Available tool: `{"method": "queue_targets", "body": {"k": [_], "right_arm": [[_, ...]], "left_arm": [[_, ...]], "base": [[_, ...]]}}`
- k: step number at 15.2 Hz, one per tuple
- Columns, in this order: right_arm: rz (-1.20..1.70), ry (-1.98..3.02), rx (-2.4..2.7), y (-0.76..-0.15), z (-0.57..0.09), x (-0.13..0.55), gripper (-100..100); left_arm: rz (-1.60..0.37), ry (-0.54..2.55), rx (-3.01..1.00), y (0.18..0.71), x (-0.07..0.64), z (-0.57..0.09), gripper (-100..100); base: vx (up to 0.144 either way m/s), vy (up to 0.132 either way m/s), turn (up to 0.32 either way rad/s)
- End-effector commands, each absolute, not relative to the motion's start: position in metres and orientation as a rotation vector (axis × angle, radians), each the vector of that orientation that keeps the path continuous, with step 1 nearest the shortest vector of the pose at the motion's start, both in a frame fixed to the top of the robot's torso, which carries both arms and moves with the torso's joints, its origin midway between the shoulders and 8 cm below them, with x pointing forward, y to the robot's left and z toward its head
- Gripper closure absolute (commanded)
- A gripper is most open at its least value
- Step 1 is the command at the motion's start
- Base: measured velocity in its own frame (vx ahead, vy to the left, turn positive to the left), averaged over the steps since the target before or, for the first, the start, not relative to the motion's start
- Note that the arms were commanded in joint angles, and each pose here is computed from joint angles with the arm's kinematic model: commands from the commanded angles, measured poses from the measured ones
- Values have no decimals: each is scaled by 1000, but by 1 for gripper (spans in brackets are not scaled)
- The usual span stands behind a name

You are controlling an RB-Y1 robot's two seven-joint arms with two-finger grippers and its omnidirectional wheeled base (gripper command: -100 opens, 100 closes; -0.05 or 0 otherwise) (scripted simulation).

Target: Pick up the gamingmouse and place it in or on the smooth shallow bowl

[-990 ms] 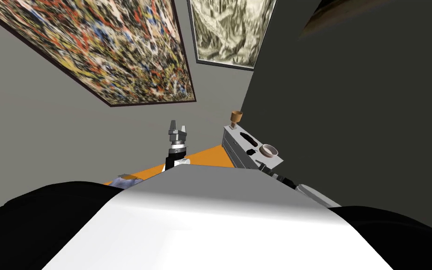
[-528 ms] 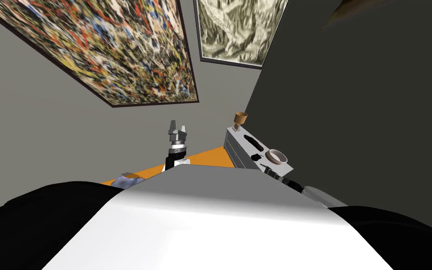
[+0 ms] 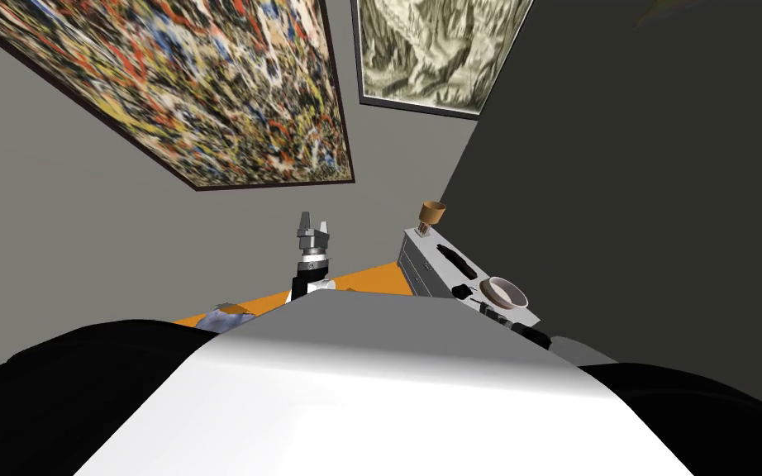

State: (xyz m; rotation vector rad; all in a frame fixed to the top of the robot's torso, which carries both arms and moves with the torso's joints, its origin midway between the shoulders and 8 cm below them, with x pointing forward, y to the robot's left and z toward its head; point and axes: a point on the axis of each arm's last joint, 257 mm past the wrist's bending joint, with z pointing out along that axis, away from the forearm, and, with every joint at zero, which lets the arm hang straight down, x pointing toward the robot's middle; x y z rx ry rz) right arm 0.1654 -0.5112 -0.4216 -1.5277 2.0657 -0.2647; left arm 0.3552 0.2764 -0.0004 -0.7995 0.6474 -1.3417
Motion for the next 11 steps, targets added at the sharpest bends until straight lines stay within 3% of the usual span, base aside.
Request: {"method": "queue_targets", "body": {"k": [1, 11], "right_arm": [[-309, 2073, -1597, -529, -426, 155, -100], [-506, 2074, -1996, -619, -437, 98, -100]], "left_arm": [[-1342, 647, -799, 276, 355, 0, 0], [-1342, 647, -799, 276, 355, 0, 0]], "base": [[151, 15, 74], [153, 4, 74]]}}
